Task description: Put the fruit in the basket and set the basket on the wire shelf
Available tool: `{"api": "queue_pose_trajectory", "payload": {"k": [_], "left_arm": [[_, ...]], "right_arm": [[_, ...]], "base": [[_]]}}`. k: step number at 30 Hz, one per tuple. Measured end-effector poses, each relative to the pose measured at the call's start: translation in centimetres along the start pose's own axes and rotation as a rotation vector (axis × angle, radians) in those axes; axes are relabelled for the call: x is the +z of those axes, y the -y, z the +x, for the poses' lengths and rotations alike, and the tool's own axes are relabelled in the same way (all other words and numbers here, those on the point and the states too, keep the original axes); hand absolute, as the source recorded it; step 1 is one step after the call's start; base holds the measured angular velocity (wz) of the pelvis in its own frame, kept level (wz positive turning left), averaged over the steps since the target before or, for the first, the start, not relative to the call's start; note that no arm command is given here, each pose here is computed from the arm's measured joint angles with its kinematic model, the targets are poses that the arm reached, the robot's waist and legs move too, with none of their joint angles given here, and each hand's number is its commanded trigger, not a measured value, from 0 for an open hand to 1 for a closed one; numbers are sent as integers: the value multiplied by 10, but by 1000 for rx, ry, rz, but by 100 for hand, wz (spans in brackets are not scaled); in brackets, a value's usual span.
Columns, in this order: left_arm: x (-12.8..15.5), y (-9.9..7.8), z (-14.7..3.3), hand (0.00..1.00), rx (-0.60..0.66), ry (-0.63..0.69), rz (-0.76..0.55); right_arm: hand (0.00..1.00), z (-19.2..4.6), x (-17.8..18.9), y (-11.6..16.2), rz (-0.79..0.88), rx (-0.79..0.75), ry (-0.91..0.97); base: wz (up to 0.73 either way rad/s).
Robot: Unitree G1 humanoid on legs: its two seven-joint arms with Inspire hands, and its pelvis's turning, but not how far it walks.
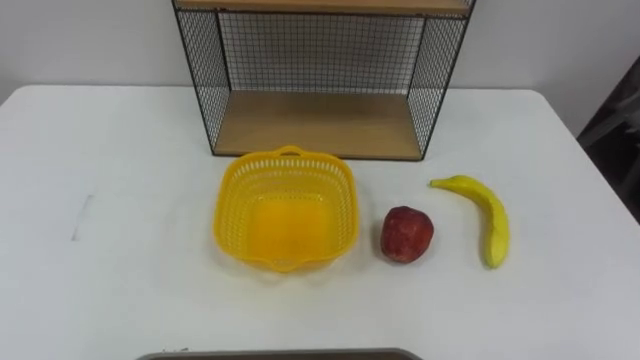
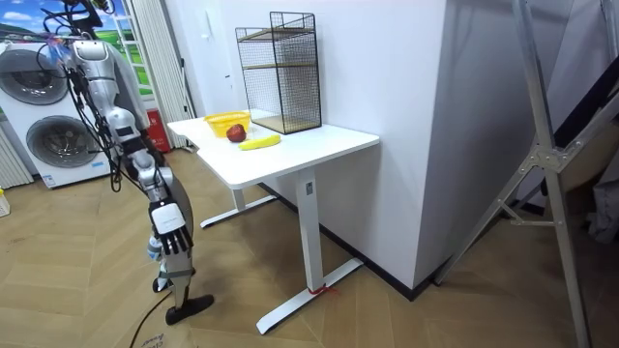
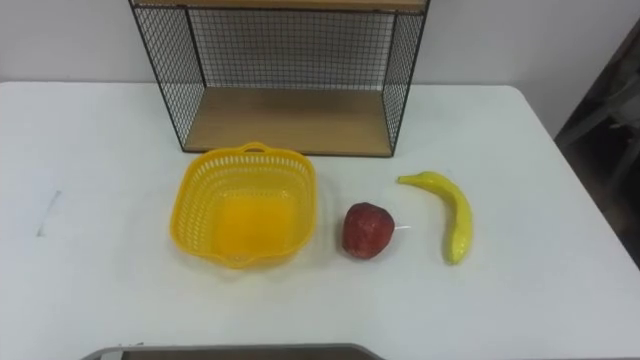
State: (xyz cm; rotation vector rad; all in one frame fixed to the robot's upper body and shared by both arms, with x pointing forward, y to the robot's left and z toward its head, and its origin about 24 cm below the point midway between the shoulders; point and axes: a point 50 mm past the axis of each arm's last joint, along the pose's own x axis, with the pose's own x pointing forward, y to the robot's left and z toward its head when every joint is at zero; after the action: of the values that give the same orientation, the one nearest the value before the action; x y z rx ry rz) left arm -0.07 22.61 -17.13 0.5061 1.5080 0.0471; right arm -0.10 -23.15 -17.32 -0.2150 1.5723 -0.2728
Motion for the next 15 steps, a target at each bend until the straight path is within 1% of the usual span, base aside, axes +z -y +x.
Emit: {"api": "queue_pose_trajectory", "payload": {"k": [1, 3, 5, 6, 9, 10, 12, 13, 14, 15], "left_arm": [[1, -1, 0, 0, 3, 2, -3], [2, -2, 0, 0, 23, 7, -20], [2, -4, 0, 0, 42, 9, -50], [1, -4, 0, 0, 46, 8, -59], [-8, -9, 0, 0, 67, -10, -129], [-9, -10, 0, 0, 72, -15, -138], [-15, -12, 0, 0, 94, -29, -166], [-16, -12, -1, 0, 96, -30, -180], [-18, -11, -1, 0, 97, -34, -211], [-20, -11, -1, 0, 96, -37, -227]], "right_arm": [[0, 0, -2, 1, 40, -6, -8], [0, 0, -6, 3, 212, -21, -38], [0, 0, -2, 5, 538, -28, -46], [0, 0, 0, 6, 599, -28, -42], [0, 1, 7, 10, 963, -18, -39], [0, 1, 7, 11, 1015, -19, -40], [0, 1, 8, 14, 1187, -23, -50], [0, 1, 7, 14, 1228, -25, -57], [0, 1, 5, 15, 1331, -31, -75], [0, 1, 5, 16, 1384, -37, -86]], "base": [[0], [-2], [0], [0], [1], [0], [0], [0], [0], [0]]}}
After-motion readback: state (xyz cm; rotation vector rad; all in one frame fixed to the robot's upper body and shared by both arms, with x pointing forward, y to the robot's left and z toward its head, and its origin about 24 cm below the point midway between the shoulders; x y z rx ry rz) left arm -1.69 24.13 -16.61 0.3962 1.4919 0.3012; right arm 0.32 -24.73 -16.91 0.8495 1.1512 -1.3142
